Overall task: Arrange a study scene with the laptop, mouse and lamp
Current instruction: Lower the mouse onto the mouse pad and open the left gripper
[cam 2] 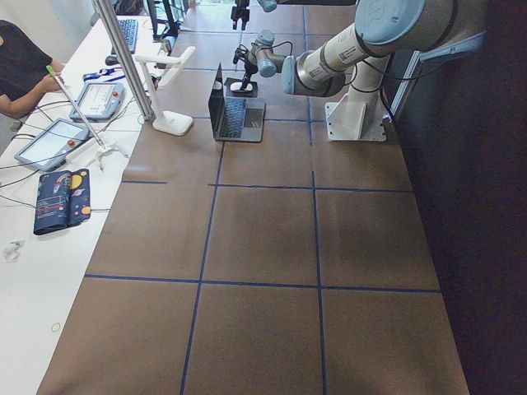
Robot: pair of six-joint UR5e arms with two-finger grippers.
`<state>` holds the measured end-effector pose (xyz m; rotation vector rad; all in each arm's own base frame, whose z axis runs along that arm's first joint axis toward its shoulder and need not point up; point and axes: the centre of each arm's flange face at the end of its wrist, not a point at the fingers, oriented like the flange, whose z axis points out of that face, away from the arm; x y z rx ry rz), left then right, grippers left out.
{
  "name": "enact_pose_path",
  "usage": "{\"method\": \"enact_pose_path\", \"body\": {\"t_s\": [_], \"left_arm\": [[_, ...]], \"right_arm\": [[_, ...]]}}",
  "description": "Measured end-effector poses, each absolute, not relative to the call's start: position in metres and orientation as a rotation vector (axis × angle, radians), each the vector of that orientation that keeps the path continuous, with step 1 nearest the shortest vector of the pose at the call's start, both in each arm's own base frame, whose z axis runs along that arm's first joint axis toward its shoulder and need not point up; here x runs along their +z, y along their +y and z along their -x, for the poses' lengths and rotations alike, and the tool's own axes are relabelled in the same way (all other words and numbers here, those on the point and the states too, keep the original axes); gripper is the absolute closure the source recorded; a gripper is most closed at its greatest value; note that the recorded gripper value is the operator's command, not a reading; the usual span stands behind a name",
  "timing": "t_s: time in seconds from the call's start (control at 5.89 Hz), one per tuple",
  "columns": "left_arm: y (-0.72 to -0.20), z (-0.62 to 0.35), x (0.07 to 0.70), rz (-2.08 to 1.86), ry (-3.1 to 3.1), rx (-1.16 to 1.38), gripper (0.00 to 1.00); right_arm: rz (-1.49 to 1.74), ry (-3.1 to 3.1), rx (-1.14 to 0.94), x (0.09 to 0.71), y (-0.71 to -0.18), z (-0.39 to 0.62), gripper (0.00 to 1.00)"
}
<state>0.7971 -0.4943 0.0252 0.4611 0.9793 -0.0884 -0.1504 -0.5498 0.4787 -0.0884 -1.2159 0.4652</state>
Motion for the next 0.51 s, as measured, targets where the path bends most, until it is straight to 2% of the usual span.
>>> {"method": "enact_pose_path", "body": {"t_s": [0.51], "left_arm": [[-0.497,-0.777,-0.019,-0.491,1.050,-0.099,0.00]], "right_arm": [[0.085,-1.221,0.461,0.476,-0.549,0.149,0.00]]}}
